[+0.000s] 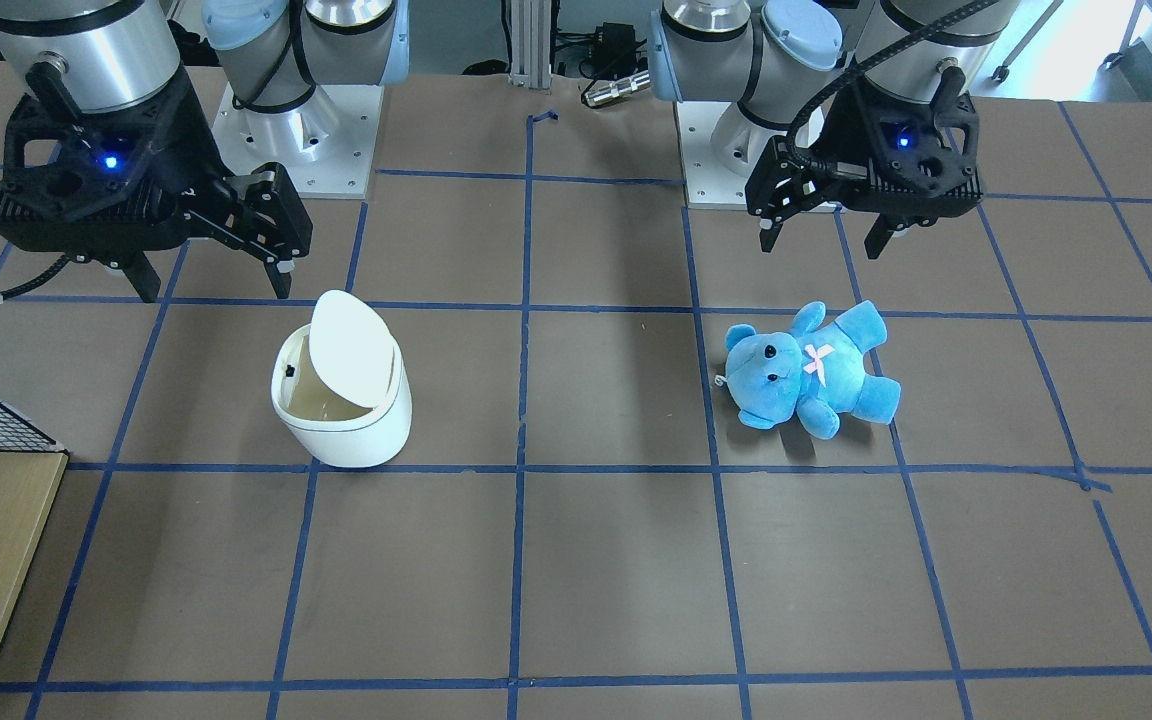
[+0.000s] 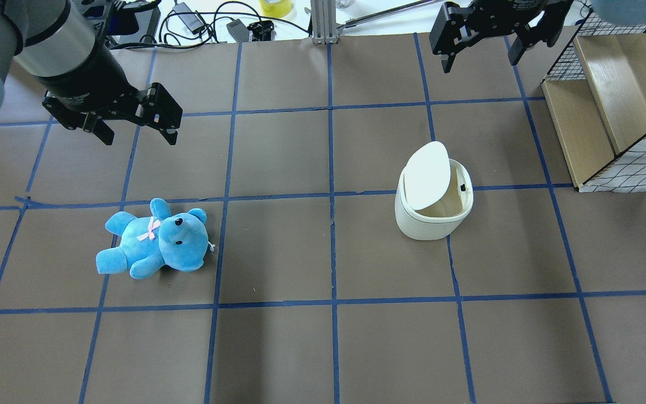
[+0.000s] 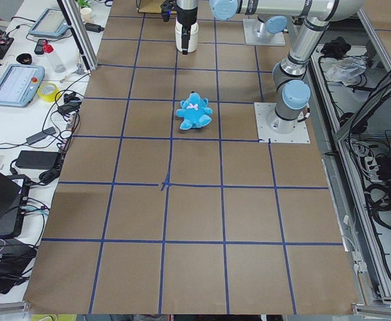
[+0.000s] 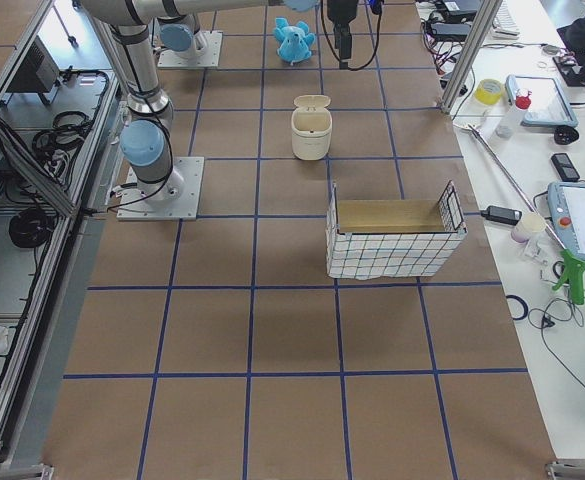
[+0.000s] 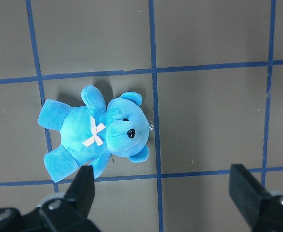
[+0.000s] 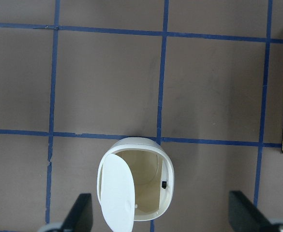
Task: Open trash can with right arm
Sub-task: 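Lift the right gripper up and away from the opened trash can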
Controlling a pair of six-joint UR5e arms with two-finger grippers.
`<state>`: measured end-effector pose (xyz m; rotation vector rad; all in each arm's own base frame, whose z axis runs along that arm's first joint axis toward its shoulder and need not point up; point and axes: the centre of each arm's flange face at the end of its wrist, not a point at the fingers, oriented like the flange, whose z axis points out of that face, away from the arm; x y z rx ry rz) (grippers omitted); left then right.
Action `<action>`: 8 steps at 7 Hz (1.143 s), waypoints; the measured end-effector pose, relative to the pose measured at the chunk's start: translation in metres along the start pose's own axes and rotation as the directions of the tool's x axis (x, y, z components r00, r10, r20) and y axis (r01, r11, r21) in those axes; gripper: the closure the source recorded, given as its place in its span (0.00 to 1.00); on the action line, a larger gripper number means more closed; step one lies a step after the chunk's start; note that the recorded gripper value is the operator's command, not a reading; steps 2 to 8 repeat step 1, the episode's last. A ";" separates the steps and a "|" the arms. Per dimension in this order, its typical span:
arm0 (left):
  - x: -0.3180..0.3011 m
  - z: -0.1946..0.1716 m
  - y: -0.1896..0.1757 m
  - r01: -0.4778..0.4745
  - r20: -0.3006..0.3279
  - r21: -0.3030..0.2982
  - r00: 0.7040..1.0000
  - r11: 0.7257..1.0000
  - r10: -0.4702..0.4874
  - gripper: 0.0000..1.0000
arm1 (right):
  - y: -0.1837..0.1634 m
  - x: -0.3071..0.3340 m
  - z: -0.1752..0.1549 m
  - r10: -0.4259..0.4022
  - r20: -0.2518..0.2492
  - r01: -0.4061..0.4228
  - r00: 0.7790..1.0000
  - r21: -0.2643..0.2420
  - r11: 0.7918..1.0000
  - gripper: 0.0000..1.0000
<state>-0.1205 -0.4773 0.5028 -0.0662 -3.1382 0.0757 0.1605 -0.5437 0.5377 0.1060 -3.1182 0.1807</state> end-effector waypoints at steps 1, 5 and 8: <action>0.000 0.000 0.000 0.000 0.000 0.000 1.000 1.000 0.000 0.00 | 0.000 0.000 0.000 -0.001 0.000 0.001 1.000 0.001 1.000 0.00; 0.000 0.000 0.000 0.000 0.000 0.000 1.000 1.000 0.000 0.00 | 0.000 0.000 0.000 -0.001 0.000 0.001 1.000 0.001 1.000 0.00; 0.000 0.000 0.000 0.000 0.000 0.000 1.000 1.000 0.000 0.00 | 0.000 0.000 0.000 -0.001 0.000 0.001 1.000 0.001 1.000 0.00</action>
